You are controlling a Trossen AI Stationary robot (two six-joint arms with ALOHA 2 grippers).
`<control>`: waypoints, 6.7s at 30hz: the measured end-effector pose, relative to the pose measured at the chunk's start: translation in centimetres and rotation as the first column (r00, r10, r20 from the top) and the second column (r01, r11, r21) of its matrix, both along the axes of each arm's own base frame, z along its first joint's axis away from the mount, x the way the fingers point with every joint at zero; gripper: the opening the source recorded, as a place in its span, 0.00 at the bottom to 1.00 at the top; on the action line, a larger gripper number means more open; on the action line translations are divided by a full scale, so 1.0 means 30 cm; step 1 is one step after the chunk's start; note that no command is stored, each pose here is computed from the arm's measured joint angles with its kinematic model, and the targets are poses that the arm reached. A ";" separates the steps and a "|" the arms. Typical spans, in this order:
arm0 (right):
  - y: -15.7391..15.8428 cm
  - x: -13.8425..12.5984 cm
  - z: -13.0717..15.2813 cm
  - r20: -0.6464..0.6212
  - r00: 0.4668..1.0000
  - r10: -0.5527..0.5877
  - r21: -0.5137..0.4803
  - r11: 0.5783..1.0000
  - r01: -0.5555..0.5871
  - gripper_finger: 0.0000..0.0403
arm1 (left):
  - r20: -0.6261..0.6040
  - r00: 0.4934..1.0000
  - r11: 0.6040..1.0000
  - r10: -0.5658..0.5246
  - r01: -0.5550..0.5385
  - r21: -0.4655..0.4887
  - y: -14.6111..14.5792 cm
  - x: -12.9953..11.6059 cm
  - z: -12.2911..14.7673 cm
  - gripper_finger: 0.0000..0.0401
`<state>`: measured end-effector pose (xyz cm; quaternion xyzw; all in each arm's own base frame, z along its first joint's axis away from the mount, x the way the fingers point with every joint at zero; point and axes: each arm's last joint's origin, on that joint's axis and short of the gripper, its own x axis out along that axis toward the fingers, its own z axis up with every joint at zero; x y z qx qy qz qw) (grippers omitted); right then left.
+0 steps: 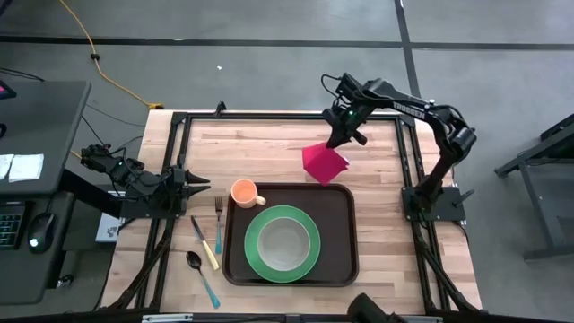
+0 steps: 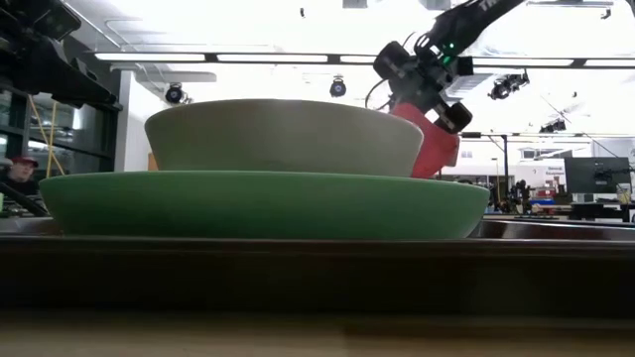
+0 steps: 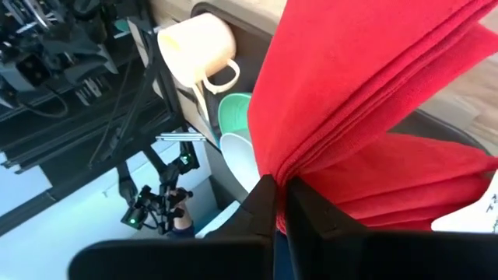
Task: Set up tray
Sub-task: Put the red table napkin on the black serving tray to the right of the green plate
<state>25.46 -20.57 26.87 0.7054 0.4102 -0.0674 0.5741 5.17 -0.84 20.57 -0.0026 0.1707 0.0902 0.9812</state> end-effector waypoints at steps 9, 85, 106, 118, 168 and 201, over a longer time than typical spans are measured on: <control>0.049 0.035 0.002 -0.014 0.999 0.048 -0.014 0.999 -0.048 0.00 | 0.002 1.000 1.000 -0.004 0.004 -0.003 -0.001 0.000 0.001 0.27; 0.485 -0.014 0.227 -0.221 0.969 0.111 -0.251 0.954 -0.166 0.00 | 0.021 1.000 0.999 -0.018 0.019 -0.048 -0.004 0.003 0.006 0.27; 0.553 0.000 0.223 -0.269 0.958 0.101 -0.272 0.946 -0.176 0.00 | 0.017 0.999 0.997 -0.040 0.041 -0.067 -0.007 0.003 0.006 0.27; 0.598 0.031 0.135 -0.249 0.962 0.109 -0.242 0.955 -0.171 0.00 | 0.037 0.998 0.996 -0.041 0.044 -0.078 -0.008 0.006 0.012 0.27; 0.753 0.000 0.056 -0.256 0.966 0.041 -0.198 0.976 -0.093 0.00 | 0.055 0.997 0.996 -0.047 0.051 -0.078 -0.010 0.008 0.018 0.27; 0.765 -0.012 -0.096 -0.192 0.981 -0.022 -0.020 1.000 0.018 0.00 | 0.050 0.997 0.994 -0.066 0.070 -0.084 -0.012 0.008 0.017 0.27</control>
